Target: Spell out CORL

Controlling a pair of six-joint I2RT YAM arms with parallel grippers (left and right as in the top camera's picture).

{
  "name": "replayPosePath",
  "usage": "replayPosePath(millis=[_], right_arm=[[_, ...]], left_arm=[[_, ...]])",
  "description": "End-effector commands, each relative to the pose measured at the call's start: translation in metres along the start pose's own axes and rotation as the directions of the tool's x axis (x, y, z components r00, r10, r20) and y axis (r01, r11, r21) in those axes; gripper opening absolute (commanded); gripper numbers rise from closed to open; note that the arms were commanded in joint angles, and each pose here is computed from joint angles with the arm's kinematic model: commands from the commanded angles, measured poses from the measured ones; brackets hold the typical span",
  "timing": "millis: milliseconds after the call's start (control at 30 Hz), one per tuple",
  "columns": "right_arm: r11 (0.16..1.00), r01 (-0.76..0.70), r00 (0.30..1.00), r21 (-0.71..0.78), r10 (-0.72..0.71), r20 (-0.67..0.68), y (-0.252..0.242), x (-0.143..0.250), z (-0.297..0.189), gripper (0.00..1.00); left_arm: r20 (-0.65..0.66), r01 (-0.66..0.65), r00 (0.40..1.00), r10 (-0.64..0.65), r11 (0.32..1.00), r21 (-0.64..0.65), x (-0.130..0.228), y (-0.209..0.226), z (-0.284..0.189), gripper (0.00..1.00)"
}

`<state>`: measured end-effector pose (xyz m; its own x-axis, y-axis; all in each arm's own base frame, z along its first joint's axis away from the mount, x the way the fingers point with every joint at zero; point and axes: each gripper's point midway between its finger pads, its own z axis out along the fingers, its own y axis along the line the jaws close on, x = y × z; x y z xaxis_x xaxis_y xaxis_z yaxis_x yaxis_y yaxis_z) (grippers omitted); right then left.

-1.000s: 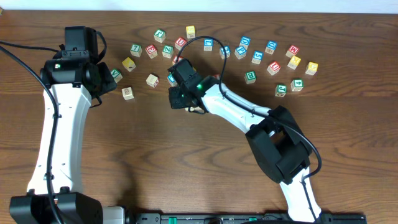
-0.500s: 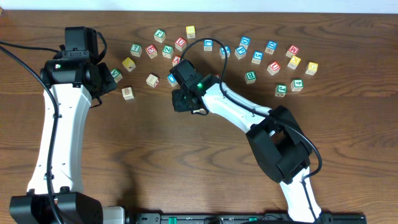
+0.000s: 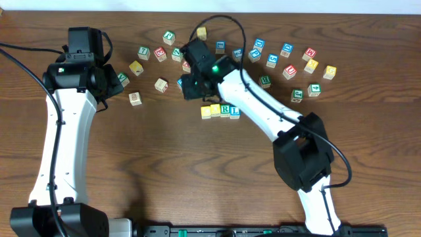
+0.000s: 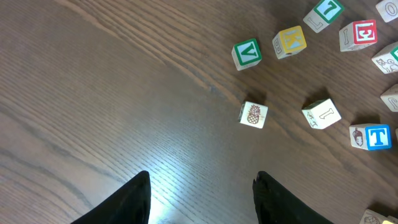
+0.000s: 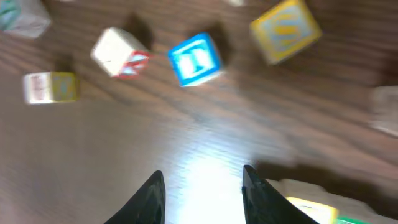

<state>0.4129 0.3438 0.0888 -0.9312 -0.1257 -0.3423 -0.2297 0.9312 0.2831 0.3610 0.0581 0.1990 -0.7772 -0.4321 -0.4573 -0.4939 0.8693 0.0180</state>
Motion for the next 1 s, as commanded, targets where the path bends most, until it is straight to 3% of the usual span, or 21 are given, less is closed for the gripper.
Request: replayPosePath(millis=[0,167,667,967], right_arm=[[0.993,-0.009,1.0,0.114,0.007,0.016,-0.034,-0.006,-0.003,0.35],[0.972,-0.048,0.999,0.231,0.049,0.0,-0.07,0.009,0.01,0.33],[0.962,-0.07,0.997,0.262,0.073,-0.002,-0.089,0.027,0.033,0.23],[0.962,-0.052,0.997,0.269,0.065,-0.038,-0.087,0.04,0.036,0.22]], left_arm=[[-0.019,0.001,1.0,-0.002,1.0,-0.024,0.005,0.003,0.008,0.52],[-0.014,0.003,1.0,-0.004,1.0,-0.021,0.003,0.003,0.008,0.52],[-0.014,0.01,1.0,-0.011,1.0,-0.021,0.003,0.003,0.008,0.52],[-0.014,0.01,1.0,-0.011,1.0,-0.021,0.003,0.003,0.008,0.52]])
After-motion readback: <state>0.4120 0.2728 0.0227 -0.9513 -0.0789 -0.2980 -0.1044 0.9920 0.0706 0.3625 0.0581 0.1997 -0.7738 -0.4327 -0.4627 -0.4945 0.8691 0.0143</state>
